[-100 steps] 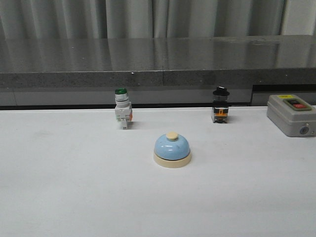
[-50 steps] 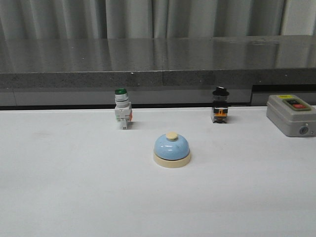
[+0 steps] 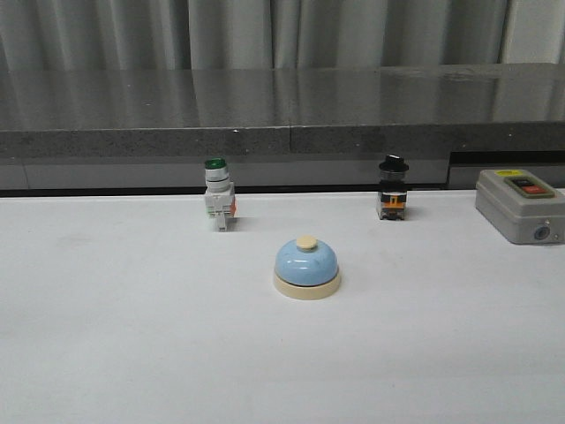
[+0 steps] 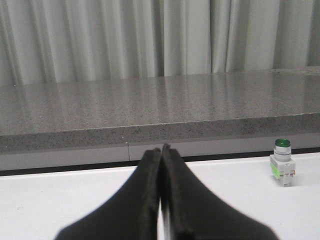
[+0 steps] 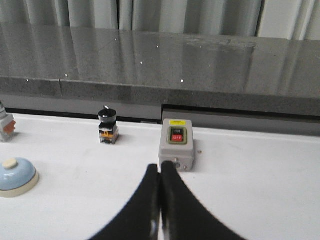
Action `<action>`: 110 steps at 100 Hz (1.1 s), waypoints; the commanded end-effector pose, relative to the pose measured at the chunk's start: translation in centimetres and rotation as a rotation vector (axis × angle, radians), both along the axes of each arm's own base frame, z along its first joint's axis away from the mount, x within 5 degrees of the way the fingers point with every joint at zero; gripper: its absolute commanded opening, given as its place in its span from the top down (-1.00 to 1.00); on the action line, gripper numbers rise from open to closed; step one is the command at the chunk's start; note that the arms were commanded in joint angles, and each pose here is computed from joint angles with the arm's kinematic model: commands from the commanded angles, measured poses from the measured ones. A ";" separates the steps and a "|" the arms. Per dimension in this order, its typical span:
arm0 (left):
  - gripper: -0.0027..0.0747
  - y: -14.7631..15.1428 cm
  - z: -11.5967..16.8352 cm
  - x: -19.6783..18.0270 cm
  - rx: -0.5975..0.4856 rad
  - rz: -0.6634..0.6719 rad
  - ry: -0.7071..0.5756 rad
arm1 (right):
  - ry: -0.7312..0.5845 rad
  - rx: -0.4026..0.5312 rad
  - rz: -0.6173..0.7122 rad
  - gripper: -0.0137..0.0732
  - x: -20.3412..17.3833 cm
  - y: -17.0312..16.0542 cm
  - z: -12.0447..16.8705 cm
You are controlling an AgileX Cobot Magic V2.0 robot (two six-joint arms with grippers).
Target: Place and press bell with both arms
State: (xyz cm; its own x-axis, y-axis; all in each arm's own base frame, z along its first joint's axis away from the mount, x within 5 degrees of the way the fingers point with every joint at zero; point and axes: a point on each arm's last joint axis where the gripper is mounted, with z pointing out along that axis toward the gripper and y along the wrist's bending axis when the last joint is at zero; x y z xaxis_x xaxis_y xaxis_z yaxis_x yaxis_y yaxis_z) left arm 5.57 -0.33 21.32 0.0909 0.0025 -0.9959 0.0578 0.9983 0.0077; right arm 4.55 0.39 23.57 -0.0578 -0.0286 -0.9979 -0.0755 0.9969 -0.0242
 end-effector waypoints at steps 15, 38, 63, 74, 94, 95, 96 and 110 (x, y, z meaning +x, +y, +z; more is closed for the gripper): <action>0.98 0.0 -0.5 -0.1 -0.013 0.000 -0.068 | -0.103 -0.010 -0.012 0.82 0.5 -0.1 -1.3; 0.98 0.0 -0.5 -0.1 -0.013 0.000 -0.068 | -0.160 -0.006 -0.015 0.82 0.9 -0.1 -2.5; 0.98 0.0 -0.5 -0.1 -0.013 0.000 -0.068 | -0.171 -0.006 -0.016 0.82 0.9 -0.1 -2.4; 0.98 0.0 -0.5 -0.1 -0.013 0.000 -0.068 | -0.171 -0.006 -0.016 0.82 0.9 -0.1 -2.4; 0.98 0.0 -0.5 -0.1 -0.013 0.000 -0.068 | -0.171 -0.006 -0.016 0.82 0.9 -0.1 -2.4; 0.98 0.0 -0.5 -0.1 -0.013 0.000 -0.068 | -0.171 -0.006 -0.016 0.82 0.9 -0.1 -2.4; 0.98 0.0 -0.5 -0.1 -0.013 0.000 -0.068 | -0.171 -0.006 -0.016 0.82 0.9 -0.1 -2.4; 0.98 0.0 -0.5 -0.1 -0.013 0.000 -0.068 | -0.171 -0.006 -0.016 0.82 0.9 -0.1 -2.4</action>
State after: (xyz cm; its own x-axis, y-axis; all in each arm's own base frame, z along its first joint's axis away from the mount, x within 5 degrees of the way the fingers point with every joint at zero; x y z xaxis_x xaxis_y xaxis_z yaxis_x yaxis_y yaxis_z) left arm 5.57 -0.33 21.32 0.0909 0.0025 -0.9959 0.0578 0.9983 0.0077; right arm 5.65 0.38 19.80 -0.0063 -0.0321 -0.9995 -0.0651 0.9974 -0.0317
